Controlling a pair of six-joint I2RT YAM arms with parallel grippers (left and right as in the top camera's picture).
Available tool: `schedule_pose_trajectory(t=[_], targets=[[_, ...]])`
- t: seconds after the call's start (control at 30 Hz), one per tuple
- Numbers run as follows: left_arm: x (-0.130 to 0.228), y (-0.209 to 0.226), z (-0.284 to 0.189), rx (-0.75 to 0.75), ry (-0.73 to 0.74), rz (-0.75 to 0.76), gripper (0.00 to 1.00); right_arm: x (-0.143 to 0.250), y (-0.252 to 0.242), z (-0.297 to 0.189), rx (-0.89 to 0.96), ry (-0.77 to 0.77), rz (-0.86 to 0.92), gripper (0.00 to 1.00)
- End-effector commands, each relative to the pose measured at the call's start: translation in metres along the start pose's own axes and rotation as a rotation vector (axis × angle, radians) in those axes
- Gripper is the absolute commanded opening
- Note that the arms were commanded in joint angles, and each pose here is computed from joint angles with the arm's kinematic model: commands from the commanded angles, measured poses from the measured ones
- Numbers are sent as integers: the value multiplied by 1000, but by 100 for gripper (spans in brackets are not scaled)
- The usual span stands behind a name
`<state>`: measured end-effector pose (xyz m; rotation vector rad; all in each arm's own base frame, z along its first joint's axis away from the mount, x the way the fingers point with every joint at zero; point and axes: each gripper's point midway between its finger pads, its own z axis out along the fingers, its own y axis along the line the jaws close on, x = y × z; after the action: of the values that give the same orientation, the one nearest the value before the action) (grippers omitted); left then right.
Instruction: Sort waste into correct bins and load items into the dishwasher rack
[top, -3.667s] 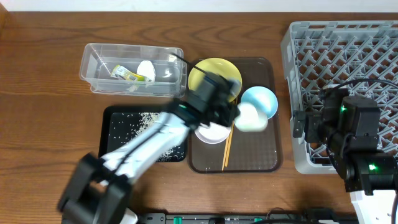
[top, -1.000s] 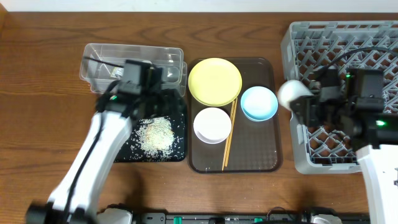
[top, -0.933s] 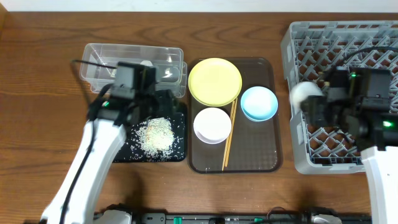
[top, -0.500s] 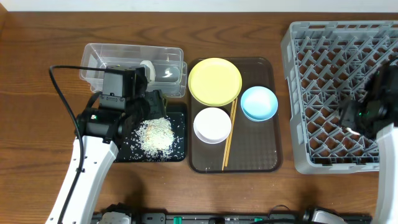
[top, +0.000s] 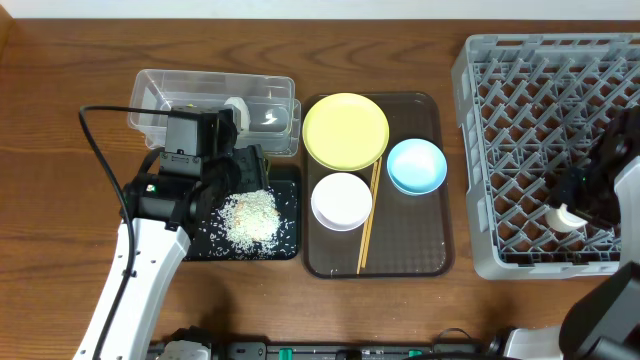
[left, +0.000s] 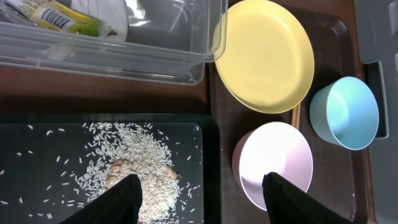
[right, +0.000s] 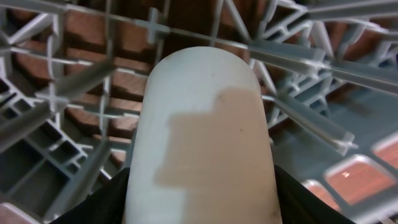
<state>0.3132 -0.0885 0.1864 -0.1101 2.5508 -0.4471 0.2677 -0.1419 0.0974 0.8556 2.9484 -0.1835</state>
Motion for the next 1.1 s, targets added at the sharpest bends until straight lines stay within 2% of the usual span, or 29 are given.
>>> schedule_pose_trajectory(t=[0.0,0.13,0.23,0.33,0.43,0.53,0.63,0.7,0.8,0.93,0.97,1.07], targets=[[-2,3,-1,-17,-3,10,65,-4,12,-4,-88,-7,31,47],[4,14,-1,-77,19,1,66,-11,16,-20,-128,-45,33,60],[11,36,-5,-196,31,-48,66,-22,23,-48,-178,-119,31,69],[16,45,-7,-248,48,-55,67,-31,26,-78,-201,-209,21,89],[19,46,-7,-251,57,-56,67,-30,27,-94,-204,-261,-8,82],[18,45,-7,-250,55,-56,67,-25,34,-99,-249,-254,-11,82],[18,45,-7,-250,56,-56,67,-17,61,-104,-375,-229,-68,79],[18,46,-7,-250,56,-56,67,-10,86,-110,-459,-226,-167,75],[19,46,-7,-254,58,-57,67,-3,113,-113,-485,-230,-251,73],[22,66,-13,-342,42,-212,67,7,159,-116,-494,-277,-416,68],[23,70,-14,-352,43,-236,67,9,166,-115,-475,-293,-445,63],[23,80,-18,-372,44,-272,67,11,188,-105,-413,-328,-469,58]])
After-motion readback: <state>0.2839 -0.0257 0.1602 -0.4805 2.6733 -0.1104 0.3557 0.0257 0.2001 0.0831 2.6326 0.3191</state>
